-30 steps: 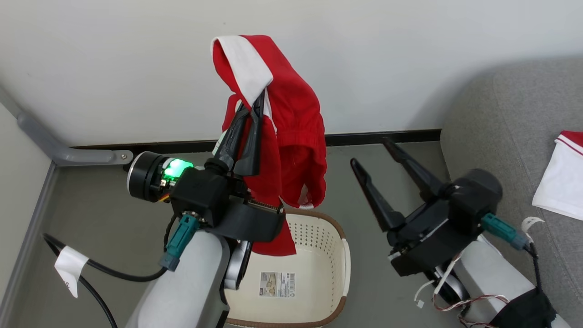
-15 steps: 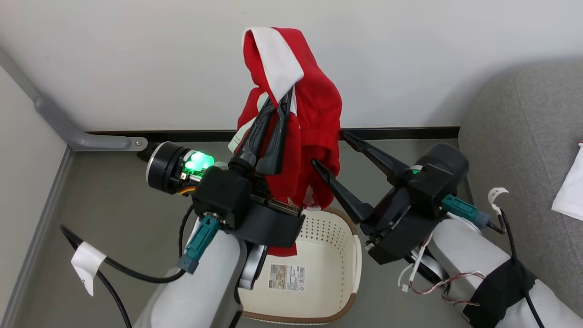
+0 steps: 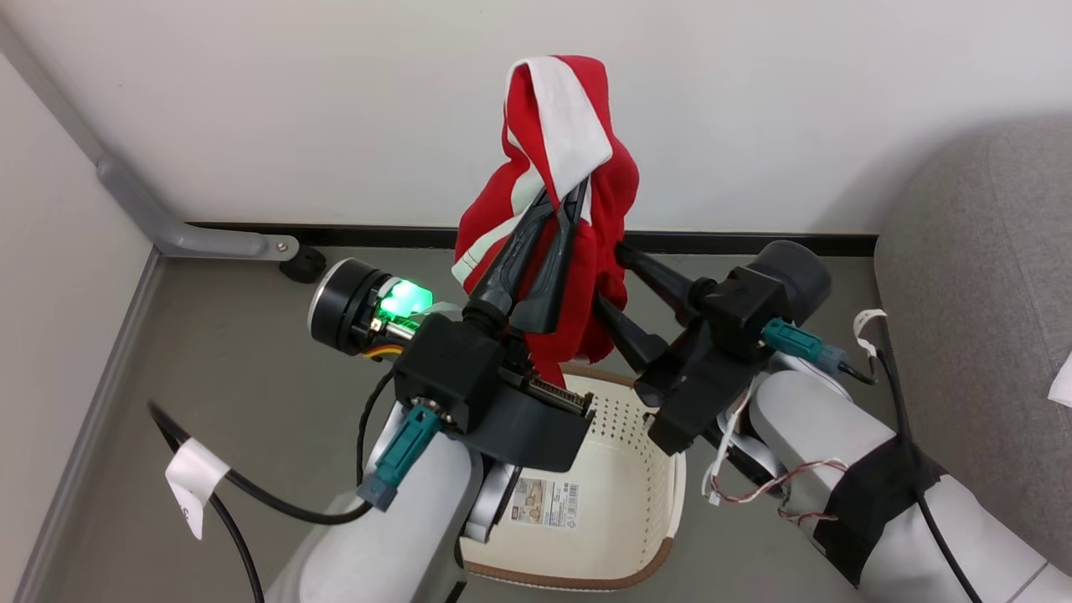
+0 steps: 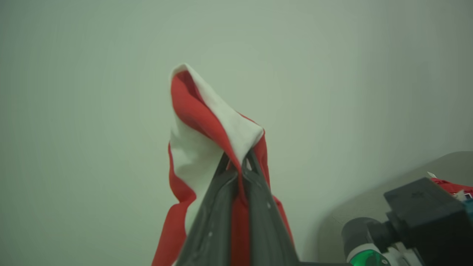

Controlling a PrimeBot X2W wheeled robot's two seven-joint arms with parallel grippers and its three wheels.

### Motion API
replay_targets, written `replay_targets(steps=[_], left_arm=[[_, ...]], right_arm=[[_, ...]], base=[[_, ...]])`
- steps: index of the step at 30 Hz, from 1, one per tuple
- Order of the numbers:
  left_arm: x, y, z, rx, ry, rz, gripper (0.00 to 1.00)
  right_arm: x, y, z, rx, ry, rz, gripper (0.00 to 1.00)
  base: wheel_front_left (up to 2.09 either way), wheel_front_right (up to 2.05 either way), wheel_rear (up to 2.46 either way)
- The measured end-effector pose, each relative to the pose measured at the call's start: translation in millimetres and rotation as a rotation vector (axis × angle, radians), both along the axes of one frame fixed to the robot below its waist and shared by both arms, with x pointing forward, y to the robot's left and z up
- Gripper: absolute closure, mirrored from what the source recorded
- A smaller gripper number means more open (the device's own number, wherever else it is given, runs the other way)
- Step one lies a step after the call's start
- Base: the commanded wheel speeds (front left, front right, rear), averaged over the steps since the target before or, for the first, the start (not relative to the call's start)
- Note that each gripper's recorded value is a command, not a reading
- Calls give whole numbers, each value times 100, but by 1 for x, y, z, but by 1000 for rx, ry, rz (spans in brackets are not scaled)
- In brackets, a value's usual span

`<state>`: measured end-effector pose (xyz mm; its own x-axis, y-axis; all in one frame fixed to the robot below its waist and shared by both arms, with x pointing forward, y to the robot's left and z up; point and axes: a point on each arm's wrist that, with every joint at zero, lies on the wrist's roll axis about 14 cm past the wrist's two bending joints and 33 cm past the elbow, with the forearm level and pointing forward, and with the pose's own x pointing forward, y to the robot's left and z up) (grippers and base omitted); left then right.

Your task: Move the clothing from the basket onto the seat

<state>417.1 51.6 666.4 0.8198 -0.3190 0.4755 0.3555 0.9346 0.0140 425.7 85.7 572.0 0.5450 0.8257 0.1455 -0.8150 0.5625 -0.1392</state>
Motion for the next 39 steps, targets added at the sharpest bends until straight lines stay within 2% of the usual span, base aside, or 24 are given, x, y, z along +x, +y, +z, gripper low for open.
replay_targets(steps=[4, 13, 14, 15, 16, 39], left_arm=[[1, 4, -1, -6, 7, 10, 100], [10, 17, -11, -34, 51, 47, 100], [11, 19, -12, -36, 56, 56, 91], [13, 20, -14, -38, 61, 60, 58], [14, 20, -16, -37, 70, 61, 0], [20, 59, -95, -50, 303, 198, 0]], right_arm=[[-1, 10, -1, -4, 12, 21, 100], [5, 3, -3, 22, 53, -1, 100], [6, 2, -2, 25, 53, -4, 100], [6, 1, -1, 27, 52, -7, 100], [7, -1, 1, 33, 53, -13, 100], [21, -32, 22, 80, 26, -94, 100]], base=[[0, 0, 0], [0, 0, 0], [0, 0, 0], [0, 0, 0], [0, 0, 0], [0, 0, 0]])
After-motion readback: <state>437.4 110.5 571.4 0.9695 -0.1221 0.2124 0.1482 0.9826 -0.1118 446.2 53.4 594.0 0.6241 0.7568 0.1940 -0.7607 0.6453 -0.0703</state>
